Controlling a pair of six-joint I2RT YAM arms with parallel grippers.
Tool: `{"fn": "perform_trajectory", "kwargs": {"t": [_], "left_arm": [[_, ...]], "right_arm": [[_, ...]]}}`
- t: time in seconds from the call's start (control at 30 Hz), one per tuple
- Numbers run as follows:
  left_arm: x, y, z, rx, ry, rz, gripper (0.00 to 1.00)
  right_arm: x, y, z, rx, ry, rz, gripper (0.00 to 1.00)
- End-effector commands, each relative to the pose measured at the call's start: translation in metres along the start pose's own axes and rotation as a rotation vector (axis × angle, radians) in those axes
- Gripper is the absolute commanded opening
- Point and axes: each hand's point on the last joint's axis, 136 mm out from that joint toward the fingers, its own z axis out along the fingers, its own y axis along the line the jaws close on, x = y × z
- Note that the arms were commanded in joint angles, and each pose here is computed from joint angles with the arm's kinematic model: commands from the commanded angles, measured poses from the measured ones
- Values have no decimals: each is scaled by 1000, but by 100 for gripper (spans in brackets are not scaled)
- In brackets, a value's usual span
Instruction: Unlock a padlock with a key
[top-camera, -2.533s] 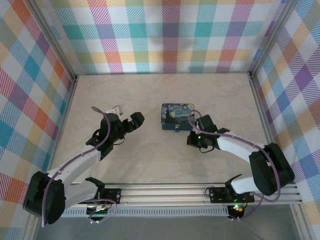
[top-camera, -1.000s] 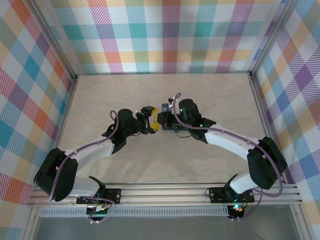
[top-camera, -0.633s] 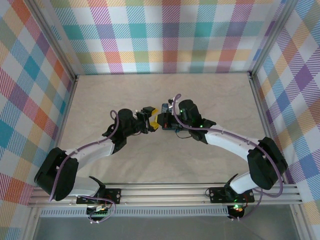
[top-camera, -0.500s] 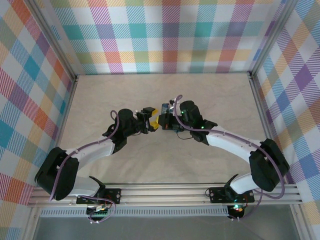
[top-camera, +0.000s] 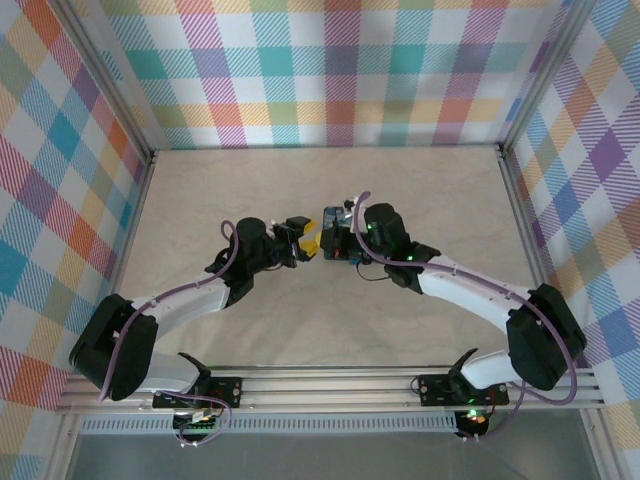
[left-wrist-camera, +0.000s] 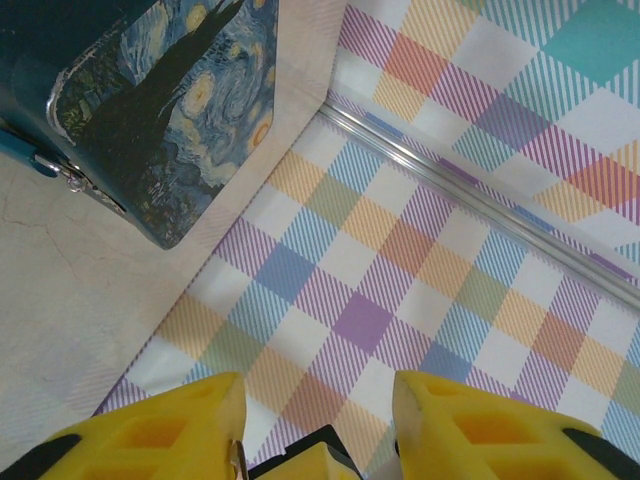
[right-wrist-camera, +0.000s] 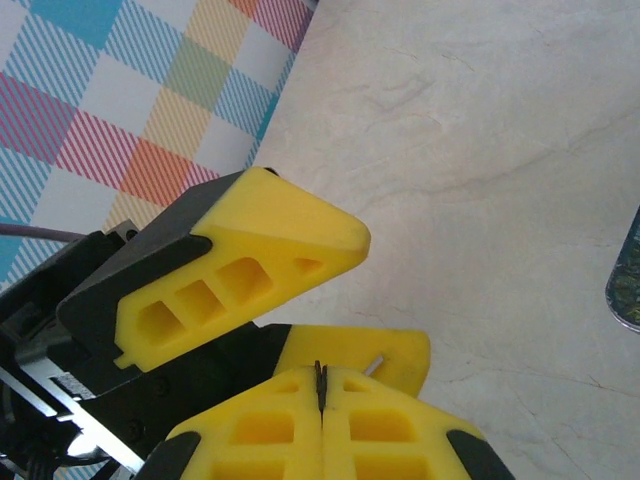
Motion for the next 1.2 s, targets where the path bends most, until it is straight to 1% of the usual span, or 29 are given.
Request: {"fn": "perform_trajectory", "kwargs": {"t": [0.0,0.07,0.2,0.5,0.67,0.87,0.9,0.93,1.03,1.17], "left_arm": [[5,-4,2,23,19,1,41],[5,-4,2,22,17,1,38],[5,-4,2,22,16,2,29],[4,-2,3,14,15,5,18],[4,-2,2,11,14,11,7],[4,-3,1,8,4,36,1],[3,-4,0,11,-2,51,1],[4,-7,-2,16,-11,74,1],[4,-22,-10,33,-54,203,0],[9,-59,-31,81,-148,488,0]], "right_arm": [[-2,6,-6,-13,-18,-31,0],[-3,6,-7,-14,-23,-32,0],[-3,5,-9,-7,-30,-29,0],[-4,4,-13,3,-48,-26,0],[-3,2,-13,6,-45,-20,0],[-6,3,-18,10,-62,-24,0],[-6,3,-19,12,-63,-22,1],[-7,4,-20,5,-66,-22,4],[-8,9,-25,-39,-57,-22,14],[-13,14,-40,-103,-65,-38,30]]}}
